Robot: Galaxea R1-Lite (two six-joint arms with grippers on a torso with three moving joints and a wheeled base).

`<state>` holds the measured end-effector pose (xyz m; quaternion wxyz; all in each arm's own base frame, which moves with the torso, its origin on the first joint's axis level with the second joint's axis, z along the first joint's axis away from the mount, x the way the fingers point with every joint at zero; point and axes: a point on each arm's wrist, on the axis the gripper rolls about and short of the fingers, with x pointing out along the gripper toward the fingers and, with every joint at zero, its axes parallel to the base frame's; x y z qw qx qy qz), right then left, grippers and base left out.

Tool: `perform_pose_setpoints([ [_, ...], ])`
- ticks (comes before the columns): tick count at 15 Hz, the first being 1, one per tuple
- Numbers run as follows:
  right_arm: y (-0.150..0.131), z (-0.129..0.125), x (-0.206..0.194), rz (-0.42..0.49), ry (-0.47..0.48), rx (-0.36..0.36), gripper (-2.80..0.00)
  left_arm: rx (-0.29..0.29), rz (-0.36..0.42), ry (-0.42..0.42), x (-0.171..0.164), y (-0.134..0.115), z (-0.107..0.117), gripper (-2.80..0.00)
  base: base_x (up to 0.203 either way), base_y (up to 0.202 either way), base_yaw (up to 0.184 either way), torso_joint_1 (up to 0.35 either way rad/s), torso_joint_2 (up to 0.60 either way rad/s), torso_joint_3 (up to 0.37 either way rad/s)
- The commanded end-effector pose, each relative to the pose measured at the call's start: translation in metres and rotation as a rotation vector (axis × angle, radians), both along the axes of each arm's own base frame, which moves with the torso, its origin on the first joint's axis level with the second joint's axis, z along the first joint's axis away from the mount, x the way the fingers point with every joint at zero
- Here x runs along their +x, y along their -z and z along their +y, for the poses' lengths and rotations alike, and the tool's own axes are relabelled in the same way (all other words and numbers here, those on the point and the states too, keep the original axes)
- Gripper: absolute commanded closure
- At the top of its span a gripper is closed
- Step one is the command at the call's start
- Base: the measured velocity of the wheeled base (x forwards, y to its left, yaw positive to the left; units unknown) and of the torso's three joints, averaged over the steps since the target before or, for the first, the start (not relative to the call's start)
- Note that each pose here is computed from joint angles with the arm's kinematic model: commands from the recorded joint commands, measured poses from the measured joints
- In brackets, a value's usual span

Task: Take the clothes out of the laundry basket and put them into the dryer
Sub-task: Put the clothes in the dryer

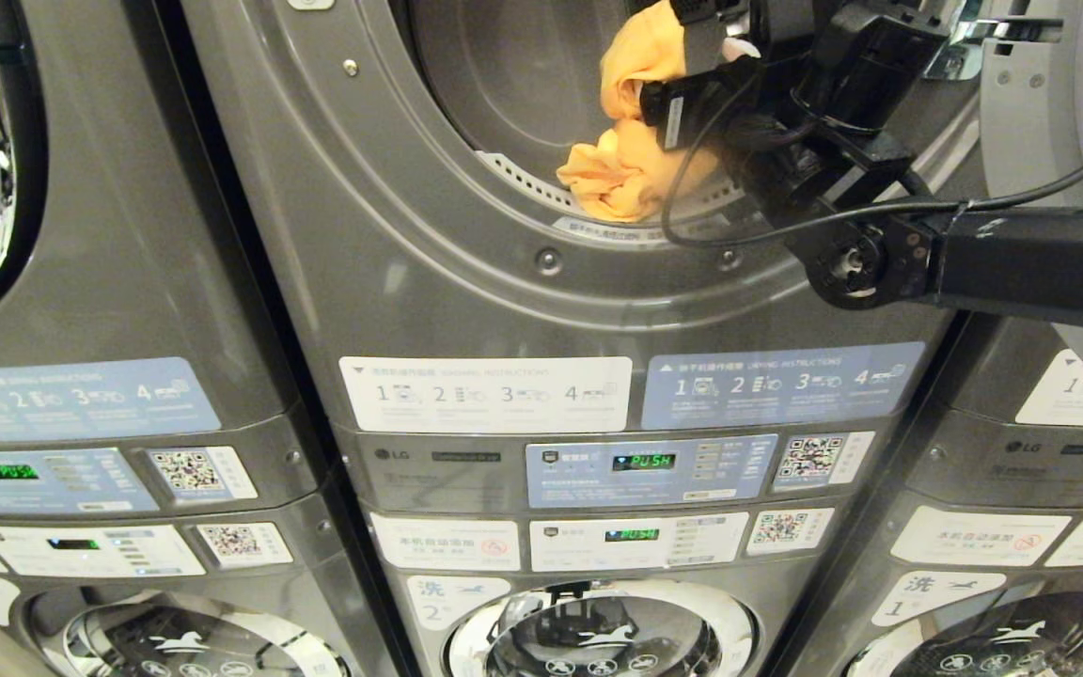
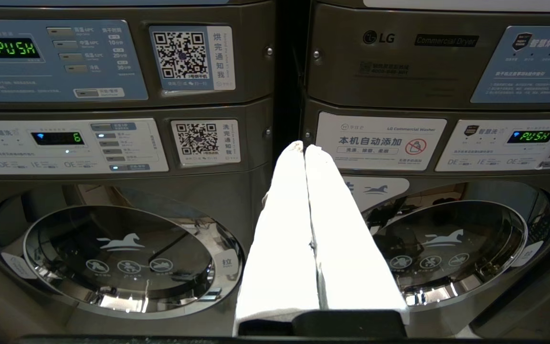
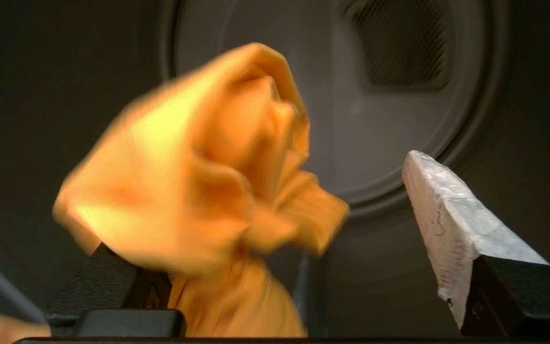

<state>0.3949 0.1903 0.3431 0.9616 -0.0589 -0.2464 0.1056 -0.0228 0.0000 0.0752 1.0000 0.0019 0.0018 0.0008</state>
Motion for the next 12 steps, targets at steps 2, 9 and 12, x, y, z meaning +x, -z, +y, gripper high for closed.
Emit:
perform_pose_setpoints([
  [2,0.017,0.005,0.012,0.027,0.012,-0.036,-2.8,0.0,-0.001,-0.001,0.0,0.0,0.0,0.0,0.0,0.0,0.0,0.0,0.0,0.0],
  [9,-0.029,-0.009,-0.02,-0.176,0.045,0.026,-2.8,-0.001,-0.001,0.0,0.0,0.0,0.0,0.0,0.0,0.0,0.0,0.0,0.0,0.0],
  [12,-0.053,0.0,-0.054,-0.215,-0.02,0.056,-2.8,-0.001,-0.001,-0.001,0.0,0.0,0.0,0.0,0.0,0.0,0.0,0.0,0.0,0.0],
])
